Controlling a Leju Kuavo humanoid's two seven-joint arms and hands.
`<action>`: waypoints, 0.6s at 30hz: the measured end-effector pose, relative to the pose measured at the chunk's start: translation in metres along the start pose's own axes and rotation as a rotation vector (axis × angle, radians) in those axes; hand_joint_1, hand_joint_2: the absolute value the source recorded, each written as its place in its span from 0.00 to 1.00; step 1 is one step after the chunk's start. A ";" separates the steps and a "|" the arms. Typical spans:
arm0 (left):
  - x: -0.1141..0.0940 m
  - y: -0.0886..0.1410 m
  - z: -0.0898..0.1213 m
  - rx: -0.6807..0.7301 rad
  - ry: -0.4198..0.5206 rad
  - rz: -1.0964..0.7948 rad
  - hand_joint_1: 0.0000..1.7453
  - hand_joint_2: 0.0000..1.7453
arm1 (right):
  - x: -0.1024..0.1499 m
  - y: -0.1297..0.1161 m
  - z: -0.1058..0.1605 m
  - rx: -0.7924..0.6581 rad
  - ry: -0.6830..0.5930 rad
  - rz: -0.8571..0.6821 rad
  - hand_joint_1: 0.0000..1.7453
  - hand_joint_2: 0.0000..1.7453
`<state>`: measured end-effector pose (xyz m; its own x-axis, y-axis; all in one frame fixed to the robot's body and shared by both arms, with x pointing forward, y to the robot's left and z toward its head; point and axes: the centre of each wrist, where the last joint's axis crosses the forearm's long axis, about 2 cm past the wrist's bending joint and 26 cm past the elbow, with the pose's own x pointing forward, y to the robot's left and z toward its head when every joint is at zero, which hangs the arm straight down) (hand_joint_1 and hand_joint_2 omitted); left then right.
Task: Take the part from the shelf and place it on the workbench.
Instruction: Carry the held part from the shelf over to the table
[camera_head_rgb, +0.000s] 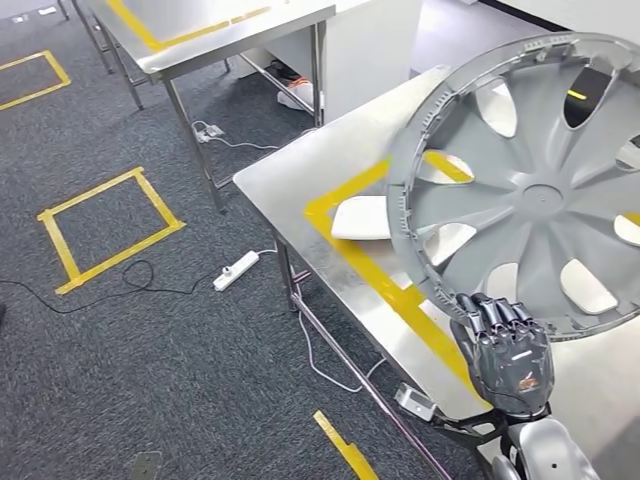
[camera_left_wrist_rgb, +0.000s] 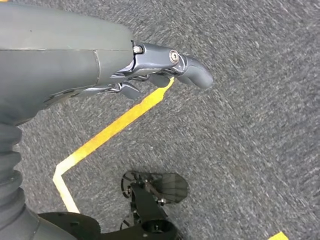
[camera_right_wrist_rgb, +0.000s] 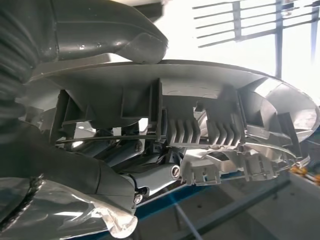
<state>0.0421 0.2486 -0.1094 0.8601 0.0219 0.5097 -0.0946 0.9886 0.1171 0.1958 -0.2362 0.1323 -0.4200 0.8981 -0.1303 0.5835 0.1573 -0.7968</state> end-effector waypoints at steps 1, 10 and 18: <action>0.001 0.000 0.000 0.000 -0.001 0.000 0.00 1.00 | 0.000 0.000 0.001 0.001 0.001 0.000 1.00 1.00; -0.001 -0.001 0.001 -0.003 0.006 0.001 0.00 1.00 | 0.000 -0.001 0.000 0.001 -0.003 0.001 1.00 1.00; 0.001 -0.003 0.000 -0.006 0.003 0.003 0.00 1.00 | 0.000 -0.002 -0.001 0.002 -0.003 0.001 1.00 1.00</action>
<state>0.0429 0.2453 -0.1090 0.8612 0.0252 0.5076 -0.0939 0.9895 0.1102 0.1948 -0.2367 0.1347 -0.4215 0.8971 -0.1327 0.5823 0.1555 -0.7980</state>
